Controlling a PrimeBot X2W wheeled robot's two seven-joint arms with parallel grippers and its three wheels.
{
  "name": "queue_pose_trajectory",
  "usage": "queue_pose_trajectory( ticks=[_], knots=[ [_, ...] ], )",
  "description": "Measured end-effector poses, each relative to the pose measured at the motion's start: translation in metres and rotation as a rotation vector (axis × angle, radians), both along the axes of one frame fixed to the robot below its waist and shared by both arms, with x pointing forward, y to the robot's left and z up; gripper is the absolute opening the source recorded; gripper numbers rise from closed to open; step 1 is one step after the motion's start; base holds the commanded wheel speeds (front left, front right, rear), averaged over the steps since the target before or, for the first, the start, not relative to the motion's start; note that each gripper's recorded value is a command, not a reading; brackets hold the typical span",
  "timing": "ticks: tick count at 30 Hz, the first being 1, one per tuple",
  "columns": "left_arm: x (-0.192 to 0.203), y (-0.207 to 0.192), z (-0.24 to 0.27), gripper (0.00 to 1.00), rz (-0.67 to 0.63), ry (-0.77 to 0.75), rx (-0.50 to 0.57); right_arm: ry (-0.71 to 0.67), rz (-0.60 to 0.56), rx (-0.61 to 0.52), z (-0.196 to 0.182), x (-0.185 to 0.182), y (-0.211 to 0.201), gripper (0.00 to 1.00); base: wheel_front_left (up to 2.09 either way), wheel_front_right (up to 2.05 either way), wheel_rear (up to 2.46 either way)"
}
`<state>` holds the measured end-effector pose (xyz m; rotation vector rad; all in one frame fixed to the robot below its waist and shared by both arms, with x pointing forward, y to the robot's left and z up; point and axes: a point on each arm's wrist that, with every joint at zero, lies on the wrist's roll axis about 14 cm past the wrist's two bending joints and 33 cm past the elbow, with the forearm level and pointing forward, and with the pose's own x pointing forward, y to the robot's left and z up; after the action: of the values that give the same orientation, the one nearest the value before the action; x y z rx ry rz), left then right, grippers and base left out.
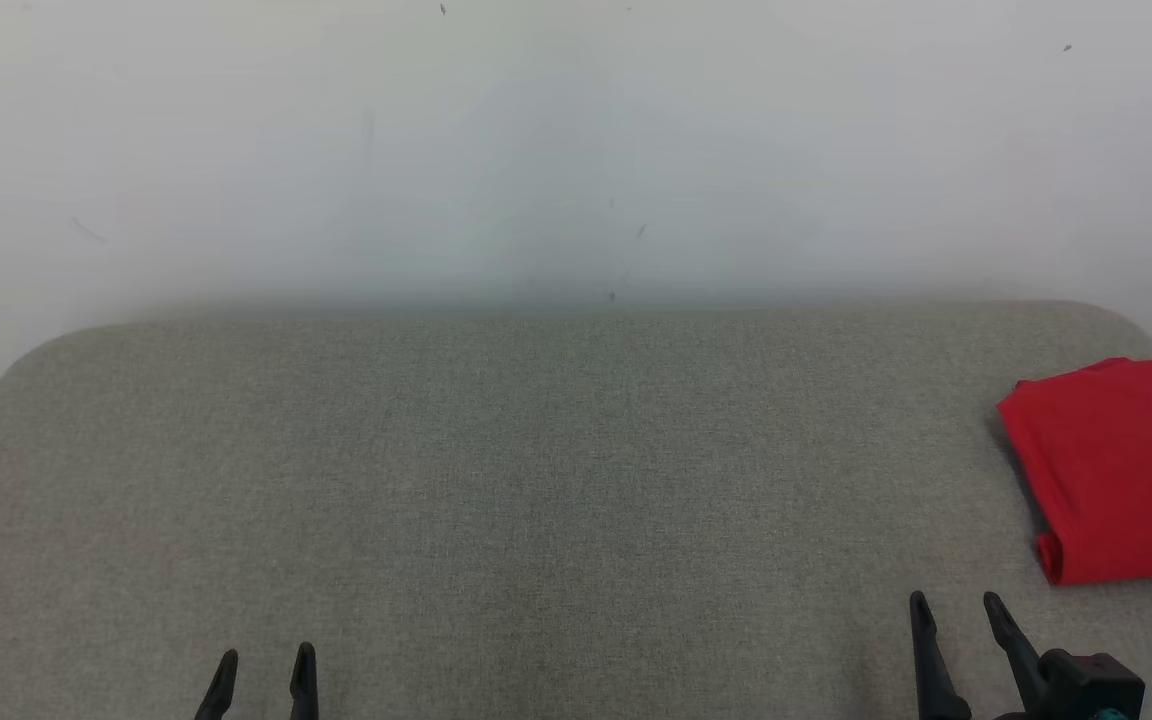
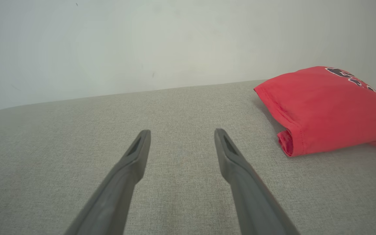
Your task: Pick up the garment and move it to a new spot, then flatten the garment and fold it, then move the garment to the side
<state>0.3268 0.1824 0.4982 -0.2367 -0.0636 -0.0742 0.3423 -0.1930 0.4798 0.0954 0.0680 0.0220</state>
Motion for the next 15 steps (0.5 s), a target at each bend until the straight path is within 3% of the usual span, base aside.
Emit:
queue_pose_trajectory(
  ticks=[3, 4, 9, 15],
  knots=[
    [0.000, 0.000, 0.000, 1.00, 0.001, 0.001, -0.001, 0.015, 0.000, 0.001, -0.004, -0.001, 0.000, 1.00, 0.00, 0.00, 0.00],
    [-0.001, 0.000, -0.003, 0.00, 0.002, 0.010, -0.001, 0.024, -0.001, 0.002, -0.008, -0.002, 0.000, 0.00, 0.00, 0.00, 0.00],
    [-0.009, -0.002, -0.024, 0.00, 0.005, 0.079, -0.018, 0.096, -0.008, 0.016, -0.029, -0.011, -0.001, 0.00, 0.00, 0.00, 0.00],
    [-0.006, 0.000, -0.027, 0.00, 0.022, 0.105, -0.120, 0.117, -0.053, 0.128, -0.032, -0.010, -0.009, 0.00, 0.00, 0.00, 0.00]
  ],
)
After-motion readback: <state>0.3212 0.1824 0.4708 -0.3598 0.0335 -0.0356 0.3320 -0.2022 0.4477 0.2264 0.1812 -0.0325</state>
